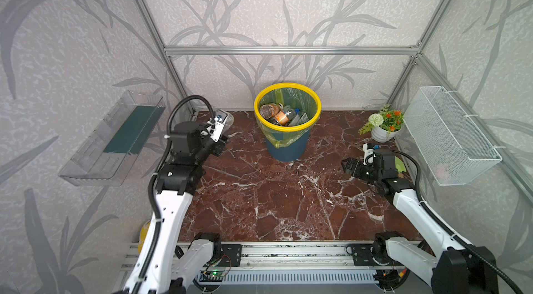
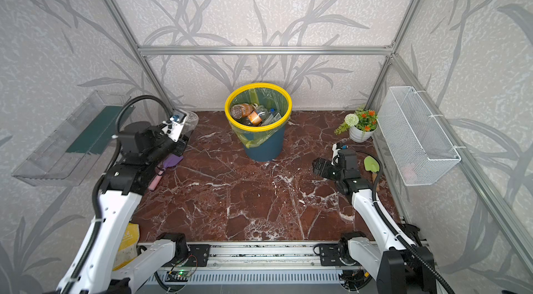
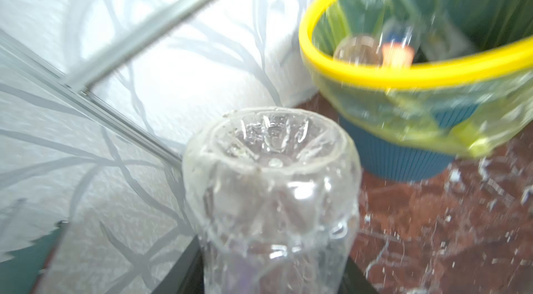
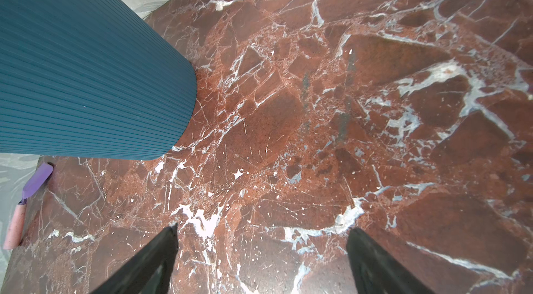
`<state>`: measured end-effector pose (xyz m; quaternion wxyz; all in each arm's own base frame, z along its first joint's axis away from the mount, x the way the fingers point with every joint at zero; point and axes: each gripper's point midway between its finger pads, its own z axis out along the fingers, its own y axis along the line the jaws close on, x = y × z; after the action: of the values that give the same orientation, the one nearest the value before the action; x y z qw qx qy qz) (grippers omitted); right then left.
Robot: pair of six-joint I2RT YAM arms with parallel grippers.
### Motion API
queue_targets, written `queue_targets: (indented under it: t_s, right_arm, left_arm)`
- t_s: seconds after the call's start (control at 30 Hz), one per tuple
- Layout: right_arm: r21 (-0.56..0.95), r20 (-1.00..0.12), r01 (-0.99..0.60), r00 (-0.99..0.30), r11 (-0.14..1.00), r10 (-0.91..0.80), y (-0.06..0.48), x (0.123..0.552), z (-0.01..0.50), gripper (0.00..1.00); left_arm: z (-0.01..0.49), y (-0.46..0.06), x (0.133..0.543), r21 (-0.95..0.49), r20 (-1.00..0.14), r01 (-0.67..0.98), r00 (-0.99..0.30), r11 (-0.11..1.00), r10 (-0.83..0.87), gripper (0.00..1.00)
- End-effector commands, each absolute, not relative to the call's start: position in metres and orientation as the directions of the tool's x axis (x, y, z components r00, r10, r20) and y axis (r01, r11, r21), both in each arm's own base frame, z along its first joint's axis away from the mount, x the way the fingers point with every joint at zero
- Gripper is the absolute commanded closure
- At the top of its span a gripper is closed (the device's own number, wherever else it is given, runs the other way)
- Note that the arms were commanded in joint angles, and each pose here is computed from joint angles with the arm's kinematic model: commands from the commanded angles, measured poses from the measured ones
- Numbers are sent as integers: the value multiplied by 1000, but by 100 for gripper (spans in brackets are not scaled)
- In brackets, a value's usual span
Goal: Throw the plastic bottles in the bin
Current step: Throw the plastic bottle into the trash bin, then reset both arms
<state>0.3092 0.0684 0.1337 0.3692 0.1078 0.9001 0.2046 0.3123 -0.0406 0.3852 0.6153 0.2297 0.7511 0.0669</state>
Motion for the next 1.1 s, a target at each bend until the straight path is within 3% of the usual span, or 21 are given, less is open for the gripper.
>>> queue_targets:
  t_s: [0.0,0.1,0.23,0.27,0.33,0.47,0.67,0.77,0.87,1.07]
  right_arm:
    - [449,-642,18,-689,893,337,73,312,153,8]
    - [456,-650,5,-681,890,337,78,314,162,8]
    - [448,-664,-6,-671,894,329,84,315,168,8]
    - [446,-666,-6,-670,895,327,85,315,169,8]
    - [444,-666,-3,-669,896,328,86,314,169,8]
    - [434,-666,14,-668,901,332,82,311,165,8]
    - [416,-658,17,-685,909,314,81,311,155,8]
    - [395,-659,17,-692,919,296,80,315,150,8]
    - [361,-670,21,-689,932,274,76,318,148,8]
    - [269,-703,55,-672,962,235,60,326,150,7]
  left_arm:
    - [452,-63,305,189,-982,298,73,936,174,48]
    - [484,-88,326,105,-994,393,70,914,84,47]
    - [493,-152,380,82,-995,536,-2,840,99,44]
    - [496,-172,389,86,-993,587,-18,805,119,38]
    - [489,-200,408,64,-989,655,-60,753,136,1]
    - [488,-224,414,100,-982,679,-48,727,180,1]
    - [484,-146,414,117,-983,347,-94,931,158,1]
    - [480,-81,391,6,-998,136,-65,991,15,1]
    - [442,-15,366,-143,-985,-72,-82,987,-149,1]
    - [315,61,338,-246,-923,-443,-165,862,-348,1]
